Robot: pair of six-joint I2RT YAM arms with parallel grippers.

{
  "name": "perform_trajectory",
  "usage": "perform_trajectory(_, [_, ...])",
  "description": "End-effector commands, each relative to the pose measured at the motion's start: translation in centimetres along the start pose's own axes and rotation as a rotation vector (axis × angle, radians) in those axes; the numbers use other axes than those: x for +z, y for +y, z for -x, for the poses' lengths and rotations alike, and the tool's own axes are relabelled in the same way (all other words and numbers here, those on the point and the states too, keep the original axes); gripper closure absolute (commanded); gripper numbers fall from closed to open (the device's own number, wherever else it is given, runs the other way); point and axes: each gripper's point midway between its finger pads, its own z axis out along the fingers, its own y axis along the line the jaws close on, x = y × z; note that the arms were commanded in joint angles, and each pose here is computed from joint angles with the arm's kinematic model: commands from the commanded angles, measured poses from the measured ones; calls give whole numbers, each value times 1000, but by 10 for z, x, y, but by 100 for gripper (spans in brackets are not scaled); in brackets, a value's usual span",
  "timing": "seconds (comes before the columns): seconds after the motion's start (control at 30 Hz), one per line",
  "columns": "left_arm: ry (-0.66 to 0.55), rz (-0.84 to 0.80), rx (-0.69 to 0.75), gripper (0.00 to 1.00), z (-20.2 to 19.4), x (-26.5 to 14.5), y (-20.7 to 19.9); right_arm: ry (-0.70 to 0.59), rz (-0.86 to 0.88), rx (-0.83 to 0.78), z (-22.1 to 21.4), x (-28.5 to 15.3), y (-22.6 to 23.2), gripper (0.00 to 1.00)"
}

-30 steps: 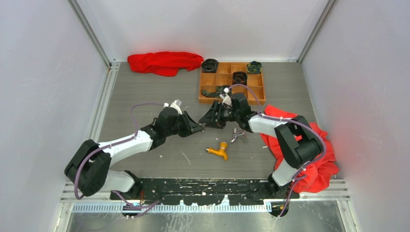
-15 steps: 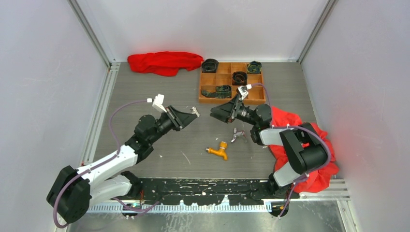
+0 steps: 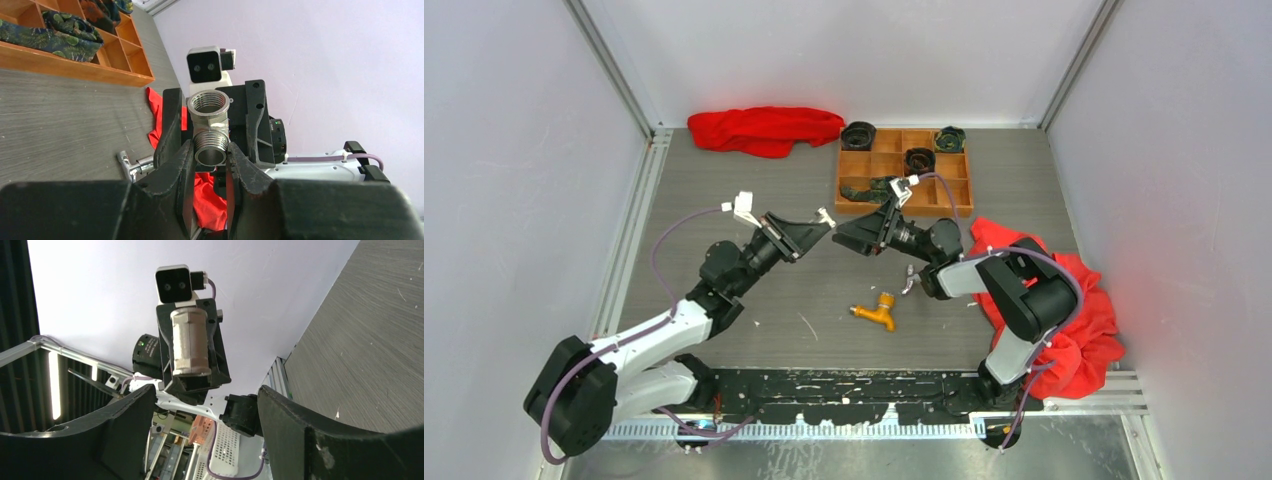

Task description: Install the water faucets

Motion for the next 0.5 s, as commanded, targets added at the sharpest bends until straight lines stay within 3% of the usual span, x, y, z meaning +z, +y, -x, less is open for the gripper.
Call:
perform_trajectory(0.0, [-79,-92,10,100,20,-4,-27,-23,188,-141,8,12,47,24])
perform_trajectory(0.47, [-75,-68,14,100,18,-12,-22,-45,209,-132,16,22,51,48])
